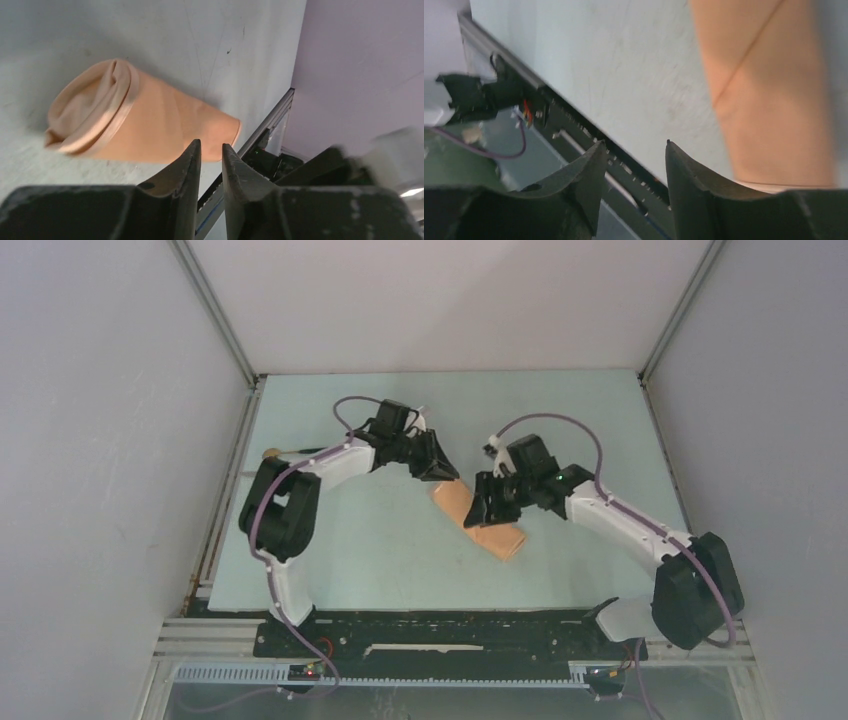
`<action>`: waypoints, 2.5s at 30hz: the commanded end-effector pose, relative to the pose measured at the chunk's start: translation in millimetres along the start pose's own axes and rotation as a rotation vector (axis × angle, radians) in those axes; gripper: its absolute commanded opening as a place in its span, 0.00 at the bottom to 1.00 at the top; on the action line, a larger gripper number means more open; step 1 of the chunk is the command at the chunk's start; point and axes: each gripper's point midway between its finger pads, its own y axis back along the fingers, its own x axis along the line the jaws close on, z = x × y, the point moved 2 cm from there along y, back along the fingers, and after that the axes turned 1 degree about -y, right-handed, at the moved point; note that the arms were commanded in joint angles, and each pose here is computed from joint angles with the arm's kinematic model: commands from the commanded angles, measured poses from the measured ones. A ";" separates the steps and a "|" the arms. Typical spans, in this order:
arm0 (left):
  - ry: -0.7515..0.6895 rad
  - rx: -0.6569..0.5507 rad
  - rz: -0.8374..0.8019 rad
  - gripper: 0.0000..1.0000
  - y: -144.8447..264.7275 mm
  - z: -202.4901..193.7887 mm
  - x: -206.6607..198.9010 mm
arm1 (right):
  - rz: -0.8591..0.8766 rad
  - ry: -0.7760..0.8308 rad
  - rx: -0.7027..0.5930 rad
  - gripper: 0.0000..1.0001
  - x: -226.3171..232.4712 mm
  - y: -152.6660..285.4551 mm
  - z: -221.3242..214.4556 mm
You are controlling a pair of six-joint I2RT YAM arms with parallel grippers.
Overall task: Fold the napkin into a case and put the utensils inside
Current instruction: Turn over the smaller rectangle-folded napkin at the center of the board, then move the smaller rectangle folded napkin to the center of the board.
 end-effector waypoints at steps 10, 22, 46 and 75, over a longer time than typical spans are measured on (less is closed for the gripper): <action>0.148 0.004 0.099 0.23 -65.1 21.6 67.7 | -0.035 -0.248 0.146 0.51 -61.6 -42.4 -84.4; 0.042 -0.098 0.076 0.44 9.1 25.2 9.6 | -0.256 -0.129 0.072 0.56 -74.5 -5.4 -61.3; -0.264 -0.390 0.187 0.51 200.5 -34.2 -32.2 | 0.101 0.177 0.110 1.00 -9.1 -144.6 110.4; -0.124 -0.131 0.038 0.46 100.5 -105.6 4.5 | 0.262 -0.203 0.041 1.00 27.8 -25.7 -27.9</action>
